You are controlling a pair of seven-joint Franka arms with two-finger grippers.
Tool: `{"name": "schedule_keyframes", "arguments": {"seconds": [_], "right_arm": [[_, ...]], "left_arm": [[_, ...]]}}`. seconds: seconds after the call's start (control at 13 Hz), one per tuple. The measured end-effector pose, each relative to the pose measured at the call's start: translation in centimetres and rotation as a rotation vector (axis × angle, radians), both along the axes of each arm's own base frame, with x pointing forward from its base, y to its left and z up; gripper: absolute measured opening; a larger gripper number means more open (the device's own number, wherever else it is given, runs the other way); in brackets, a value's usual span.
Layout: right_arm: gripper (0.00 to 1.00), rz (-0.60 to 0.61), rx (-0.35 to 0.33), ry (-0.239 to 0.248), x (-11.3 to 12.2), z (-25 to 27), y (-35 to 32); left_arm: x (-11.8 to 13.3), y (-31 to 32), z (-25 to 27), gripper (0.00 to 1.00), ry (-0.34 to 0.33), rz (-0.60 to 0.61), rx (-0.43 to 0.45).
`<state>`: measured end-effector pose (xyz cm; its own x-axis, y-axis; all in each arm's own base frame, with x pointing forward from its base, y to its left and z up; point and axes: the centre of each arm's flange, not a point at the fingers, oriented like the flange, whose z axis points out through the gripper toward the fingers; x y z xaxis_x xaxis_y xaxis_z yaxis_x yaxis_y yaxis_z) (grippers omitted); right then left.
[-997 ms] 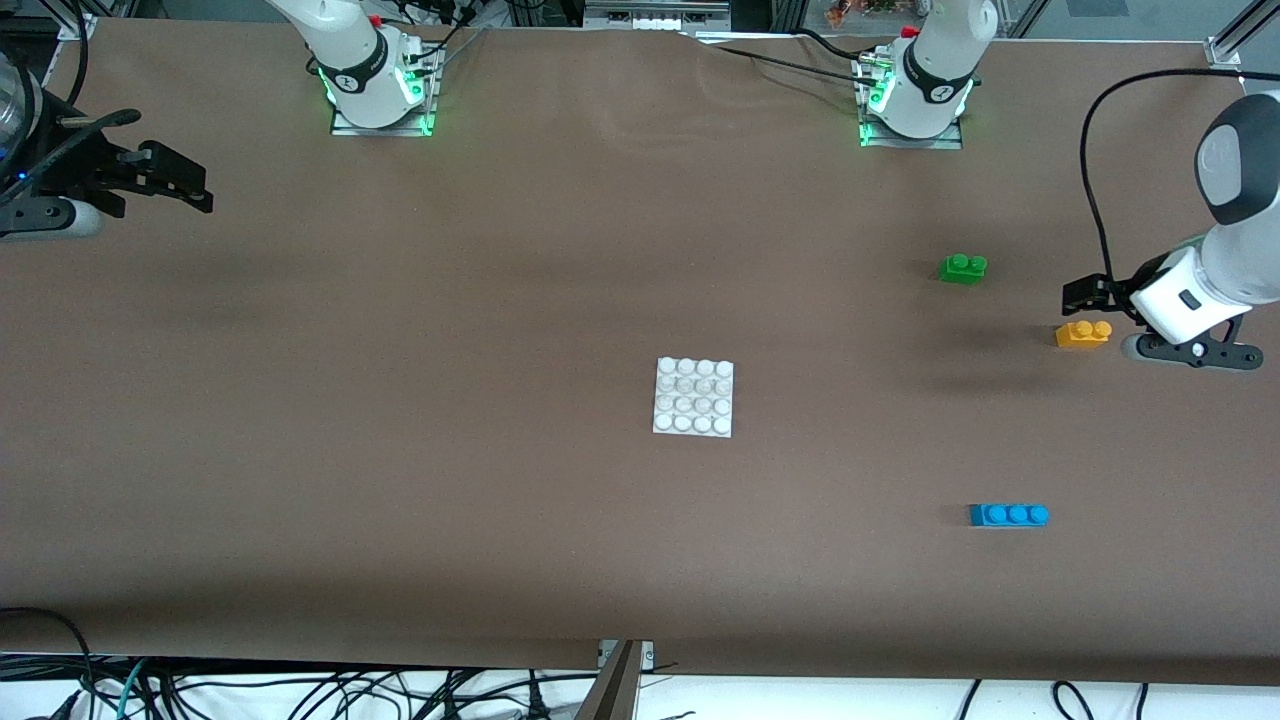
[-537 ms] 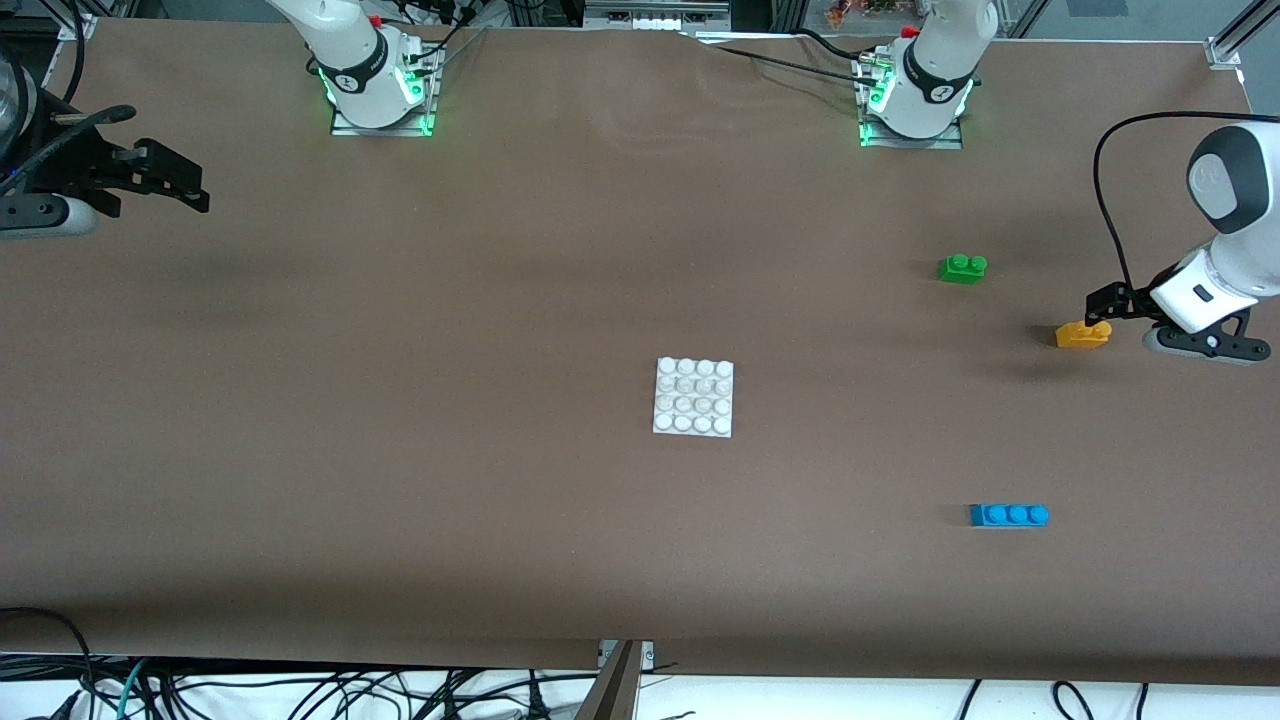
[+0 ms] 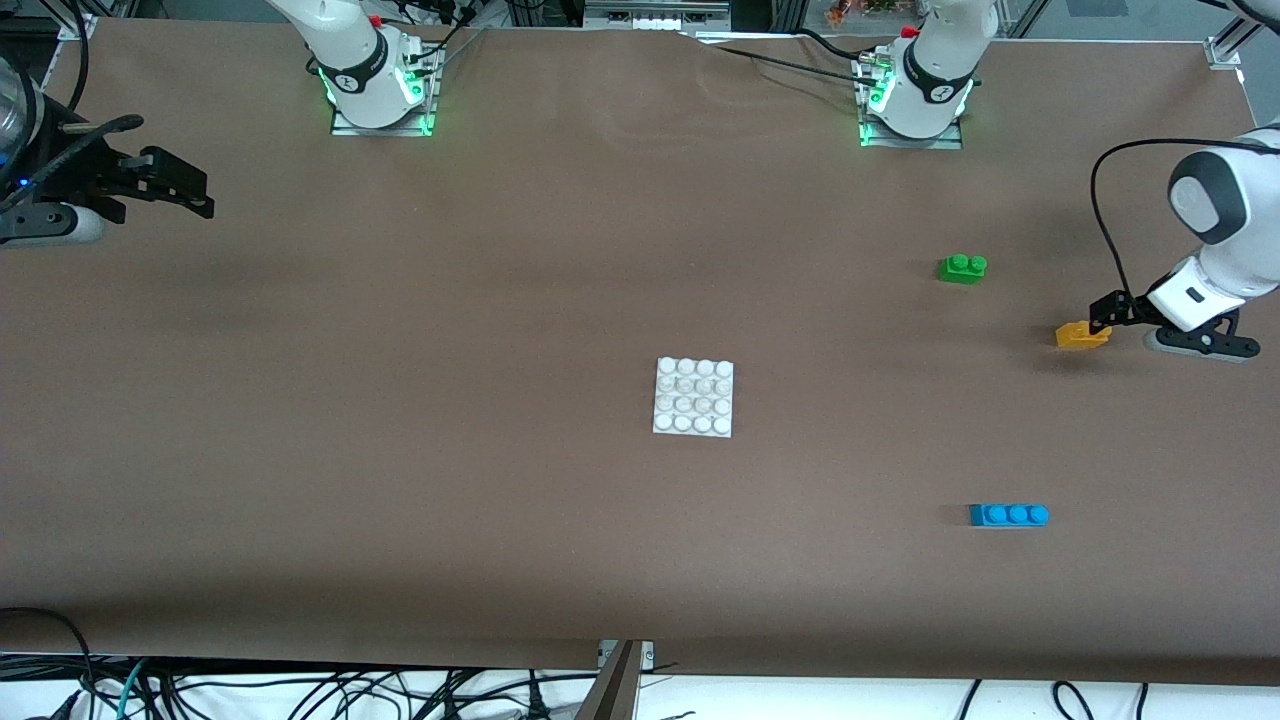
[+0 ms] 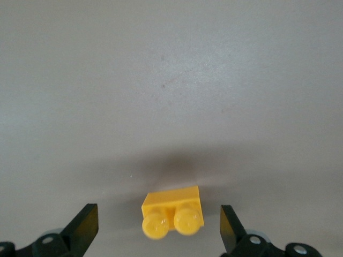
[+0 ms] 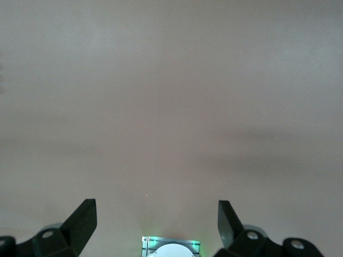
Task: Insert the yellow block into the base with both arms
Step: 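Lower the left gripper onto the yellow block and grasp it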
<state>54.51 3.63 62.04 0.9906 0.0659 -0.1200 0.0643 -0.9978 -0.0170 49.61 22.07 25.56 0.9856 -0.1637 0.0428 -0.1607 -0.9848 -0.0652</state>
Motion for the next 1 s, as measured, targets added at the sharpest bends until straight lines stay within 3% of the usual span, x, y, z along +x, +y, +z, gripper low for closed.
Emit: {"name": "schedule_keyframes", "arguments": {"seconds": [0.84, 1.0], "right_arm": [[1.0, -0.01, -0.002, 0.002, 0.3, -0.4, -0.5], [1.0, -0.009, -0.002, -0.001, 0.4, -0.3, -0.4]], "left_arm": [[-2.1, 1.2, -6.3, 1.0, 0.025, 0.044, -0.031], [-2.2, 1.0, -7.2, 0.96, 0.029, 0.049, -0.04]]}}
